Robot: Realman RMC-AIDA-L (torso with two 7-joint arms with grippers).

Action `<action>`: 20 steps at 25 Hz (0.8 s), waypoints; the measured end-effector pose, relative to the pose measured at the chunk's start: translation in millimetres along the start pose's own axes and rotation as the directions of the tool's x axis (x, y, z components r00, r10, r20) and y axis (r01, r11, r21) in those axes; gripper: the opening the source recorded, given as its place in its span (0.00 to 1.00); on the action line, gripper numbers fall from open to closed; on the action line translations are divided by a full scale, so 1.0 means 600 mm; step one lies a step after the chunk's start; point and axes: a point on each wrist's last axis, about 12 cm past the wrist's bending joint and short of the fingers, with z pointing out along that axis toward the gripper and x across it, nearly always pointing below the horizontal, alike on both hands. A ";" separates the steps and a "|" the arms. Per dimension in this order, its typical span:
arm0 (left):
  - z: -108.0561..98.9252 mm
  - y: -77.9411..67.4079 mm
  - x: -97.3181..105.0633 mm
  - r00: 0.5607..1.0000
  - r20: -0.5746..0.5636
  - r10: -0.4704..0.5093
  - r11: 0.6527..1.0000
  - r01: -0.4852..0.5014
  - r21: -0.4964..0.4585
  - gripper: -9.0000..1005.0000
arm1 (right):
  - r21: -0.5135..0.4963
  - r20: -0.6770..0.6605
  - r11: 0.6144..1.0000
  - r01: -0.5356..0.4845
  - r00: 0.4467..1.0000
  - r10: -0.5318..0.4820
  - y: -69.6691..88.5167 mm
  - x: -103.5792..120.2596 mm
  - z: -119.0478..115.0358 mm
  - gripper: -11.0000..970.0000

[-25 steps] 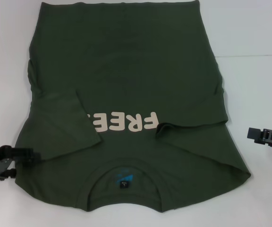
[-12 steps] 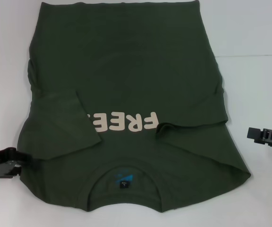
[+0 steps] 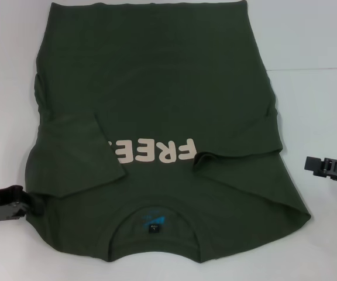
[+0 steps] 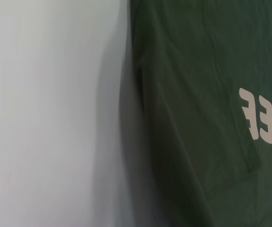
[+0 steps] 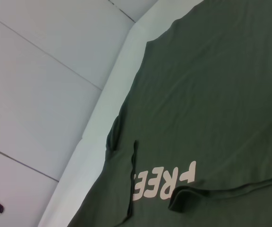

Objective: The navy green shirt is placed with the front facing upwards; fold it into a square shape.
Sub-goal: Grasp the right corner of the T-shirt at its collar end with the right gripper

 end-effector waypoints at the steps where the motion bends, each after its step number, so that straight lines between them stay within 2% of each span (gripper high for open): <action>1: 0.000 0.000 0.000 1.000 0.000 0.003 1.000 -0.003 0.001 0.08 | -0.001 0.000 1.000 0.000 1.000 0.000 0.000 0.000 0.000 0.79; 6: -0.001 -0.001 -0.001 1.000 0.007 0.008 1.000 -0.008 0.011 0.05 | 0.062 -0.053 0.995 -0.079 0.995 0.083 -0.007 -0.011 -0.022 0.79; 13: -0.004 -0.003 -0.001 1.000 0.017 0.021 0.999 -0.022 0.032 0.05 | 0.175 -0.111 0.944 -0.280 0.947 0.302 -0.007 -0.048 -0.075 0.78; 16: -0.004 -0.005 -0.003 0.999 0.024 0.027 0.999 -0.028 0.040 0.05 | 0.225 -0.165 0.922 -0.314 0.921 0.354 -0.006 -0.052 -0.069 0.78; 20: -0.003 -0.006 -0.003 0.999 0.024 0.038 0.998 -0.039 0.045 0.05 | 0.266 -0.253 0.914 -0.307 0.892 0.374 -0.001 -0.047 -0.041 0.78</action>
